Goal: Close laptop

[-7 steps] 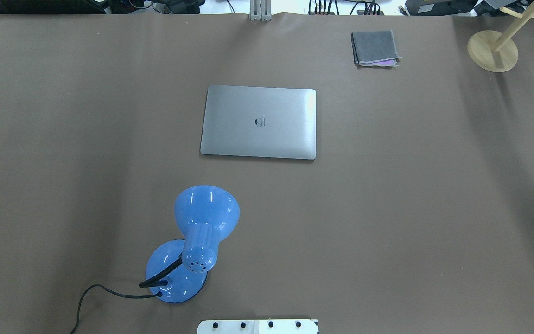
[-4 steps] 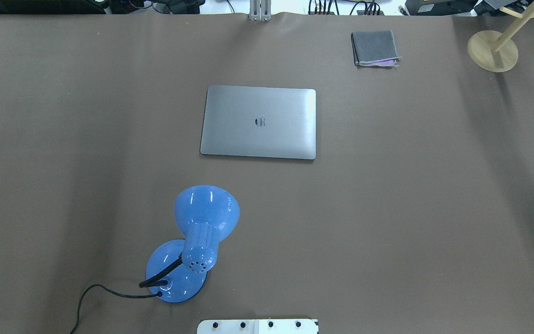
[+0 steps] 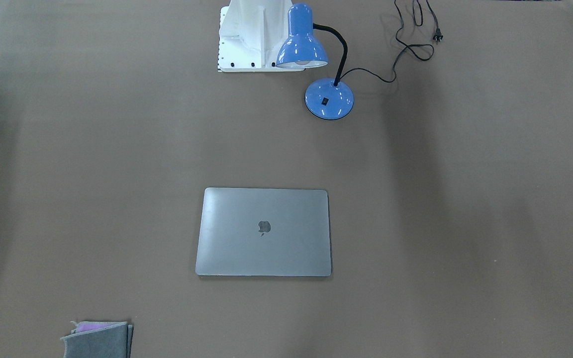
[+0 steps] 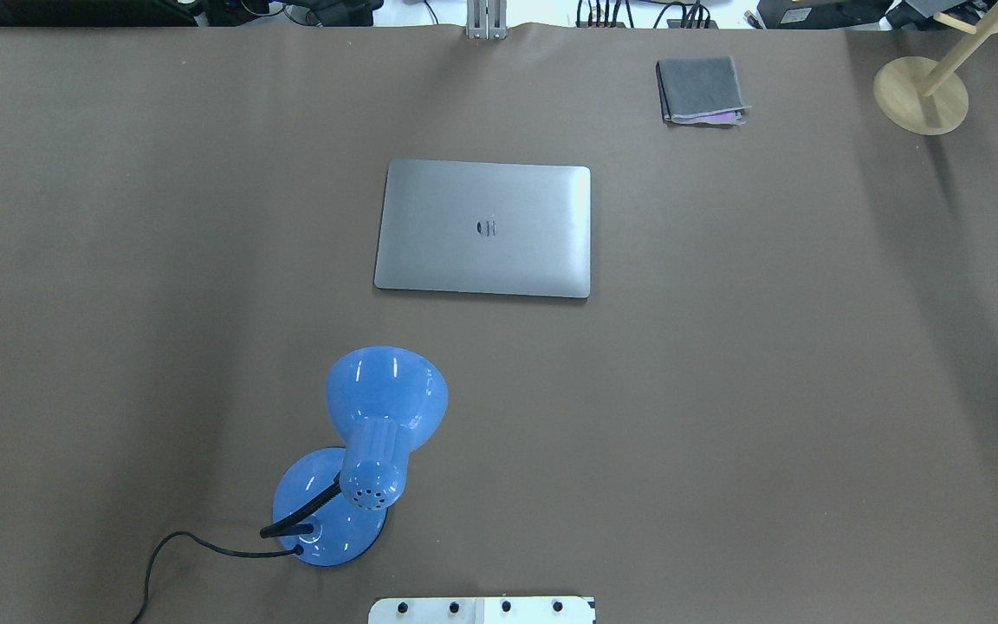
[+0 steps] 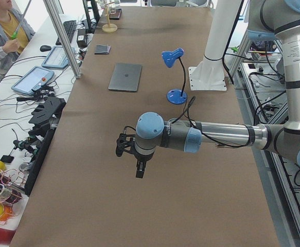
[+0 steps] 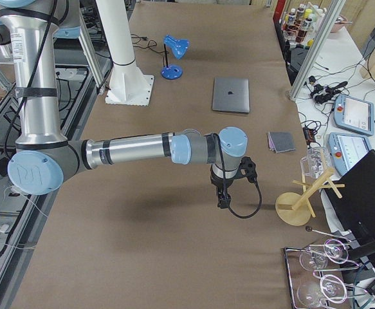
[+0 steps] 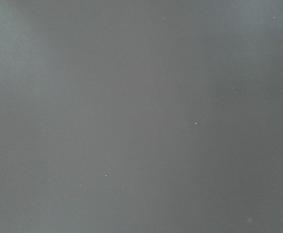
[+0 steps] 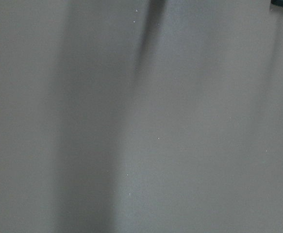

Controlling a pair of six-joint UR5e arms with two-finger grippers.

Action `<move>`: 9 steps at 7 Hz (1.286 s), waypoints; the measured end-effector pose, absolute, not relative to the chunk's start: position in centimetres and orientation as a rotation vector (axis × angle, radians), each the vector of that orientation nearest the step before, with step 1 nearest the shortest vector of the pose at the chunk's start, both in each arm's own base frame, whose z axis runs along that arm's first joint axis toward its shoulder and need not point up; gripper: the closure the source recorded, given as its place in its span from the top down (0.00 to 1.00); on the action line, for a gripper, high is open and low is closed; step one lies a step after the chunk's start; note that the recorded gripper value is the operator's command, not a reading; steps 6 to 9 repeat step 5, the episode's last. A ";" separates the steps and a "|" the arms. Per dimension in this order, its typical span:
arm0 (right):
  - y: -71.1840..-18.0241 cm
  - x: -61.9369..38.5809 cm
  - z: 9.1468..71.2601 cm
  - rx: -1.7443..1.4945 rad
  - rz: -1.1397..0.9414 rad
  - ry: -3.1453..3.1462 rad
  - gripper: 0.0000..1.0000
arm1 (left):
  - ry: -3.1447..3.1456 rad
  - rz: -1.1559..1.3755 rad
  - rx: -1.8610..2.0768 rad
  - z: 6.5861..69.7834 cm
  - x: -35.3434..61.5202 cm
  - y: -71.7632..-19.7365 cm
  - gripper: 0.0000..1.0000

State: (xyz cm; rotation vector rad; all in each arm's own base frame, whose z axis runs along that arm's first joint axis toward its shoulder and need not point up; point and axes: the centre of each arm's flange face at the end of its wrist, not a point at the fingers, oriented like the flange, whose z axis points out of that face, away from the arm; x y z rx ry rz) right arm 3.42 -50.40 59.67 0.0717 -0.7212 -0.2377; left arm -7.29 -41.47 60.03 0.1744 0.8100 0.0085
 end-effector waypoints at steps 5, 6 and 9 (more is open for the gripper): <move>-49.0 3.5 60.3 0.065 -0.241 -0.720 1.00 | 0.817 0.019 0.177 59.7 -6.8 -42.6 0.98; -49.0 3.5 60.3 0.065 -0.241 -0.720 1.00 | 0.817 0.019 0.177 59.7 -6.8 -42.6 0.98; -49.0 3.5 60.3 0.065 -0.241 -0.720 1.00 | 0.817 0.019 0.177 59.7 -6.8 -42.6 0.98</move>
